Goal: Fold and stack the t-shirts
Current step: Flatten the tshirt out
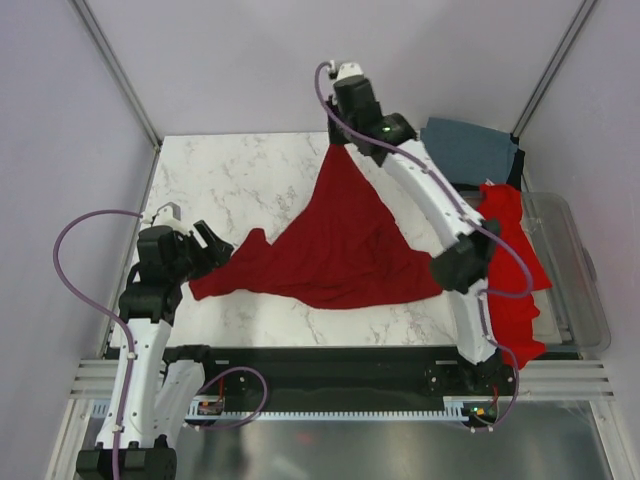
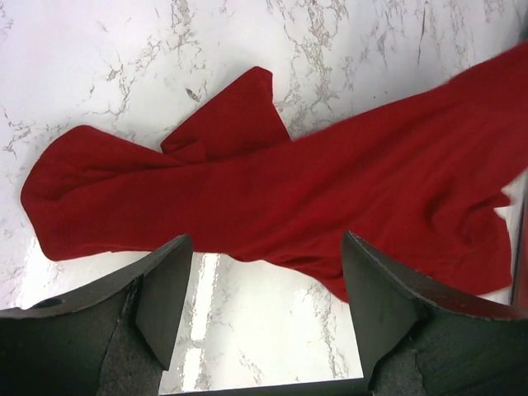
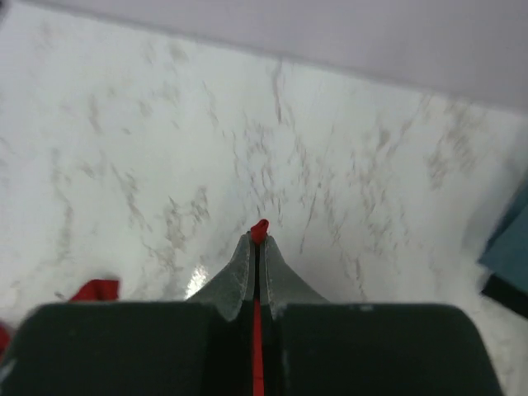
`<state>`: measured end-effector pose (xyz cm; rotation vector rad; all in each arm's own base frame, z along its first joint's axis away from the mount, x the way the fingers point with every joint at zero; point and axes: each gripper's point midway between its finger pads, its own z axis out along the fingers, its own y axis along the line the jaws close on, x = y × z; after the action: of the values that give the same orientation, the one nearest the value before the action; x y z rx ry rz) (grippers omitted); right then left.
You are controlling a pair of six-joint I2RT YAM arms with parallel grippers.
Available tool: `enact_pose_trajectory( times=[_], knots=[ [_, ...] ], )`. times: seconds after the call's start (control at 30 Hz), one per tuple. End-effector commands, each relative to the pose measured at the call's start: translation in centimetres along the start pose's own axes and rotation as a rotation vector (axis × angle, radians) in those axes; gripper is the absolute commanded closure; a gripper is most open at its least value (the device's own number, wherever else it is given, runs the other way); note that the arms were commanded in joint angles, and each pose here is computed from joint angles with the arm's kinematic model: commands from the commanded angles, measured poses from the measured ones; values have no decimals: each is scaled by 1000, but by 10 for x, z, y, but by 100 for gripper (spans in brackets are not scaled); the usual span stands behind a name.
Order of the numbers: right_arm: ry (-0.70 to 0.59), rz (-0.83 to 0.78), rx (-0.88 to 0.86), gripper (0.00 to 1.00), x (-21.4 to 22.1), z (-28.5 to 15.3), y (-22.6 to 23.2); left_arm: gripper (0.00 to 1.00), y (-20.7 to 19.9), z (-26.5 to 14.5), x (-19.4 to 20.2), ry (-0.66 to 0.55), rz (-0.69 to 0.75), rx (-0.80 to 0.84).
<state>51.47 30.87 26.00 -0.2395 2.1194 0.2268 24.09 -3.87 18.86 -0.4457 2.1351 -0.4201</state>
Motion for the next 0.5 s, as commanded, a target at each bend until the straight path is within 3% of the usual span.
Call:
enact_pose_trajectory(
  times=[0.0, 0.03, 0.1, 0.13, 0.2, 0.23, 0.27, 0.33, 0.37, 0.43, 0.47],
  knots=[
    [-546, -31, -160, 100, -160, -219, 21, 20, 1, 1, -8, -38, 58, 0],
    [-627, -44, -215, 100, -171, -278, 31, 20, 2, 1, -8, -39, 58, -3],
    [-656, -88, -274, 100, -163, -317, 43, 20, 3, 2, -8, -37, 56, -9],
    [-707, -72, -303, 100, -165, -357, 31, 20, 4, 2, -9, -39, 53, -16],
    [-638, -103, -300, 100, -130, -350, 26, 20, 4, 2, -9, -40, 52, -19],
    [-680, -72, -290, 100, -124, -381, 4, 21, 6, 2, -9, -45, 51, -29],
    [-601, -66, -216, 100, -89, -345, -4, 21, 7, 1, -10, -50, 50, -33],
    [-593, 15, -201, 100, -60, -356, -25, 20, 8, 0, -10, -53, 45, -43],
    [-498, -7, -196, 100, -19, -327, -23, 20, 8, 0, -11, -55, 41, -46],
    [-450, 70, -231, 100, 16, -324, -27, 20, 10, -1, -10, -54, 32, -54],
    [-352, 56, -239, 100, 59, -299, -24, 20, 10, -1, -10, -53, 22, -55]
  ],
)
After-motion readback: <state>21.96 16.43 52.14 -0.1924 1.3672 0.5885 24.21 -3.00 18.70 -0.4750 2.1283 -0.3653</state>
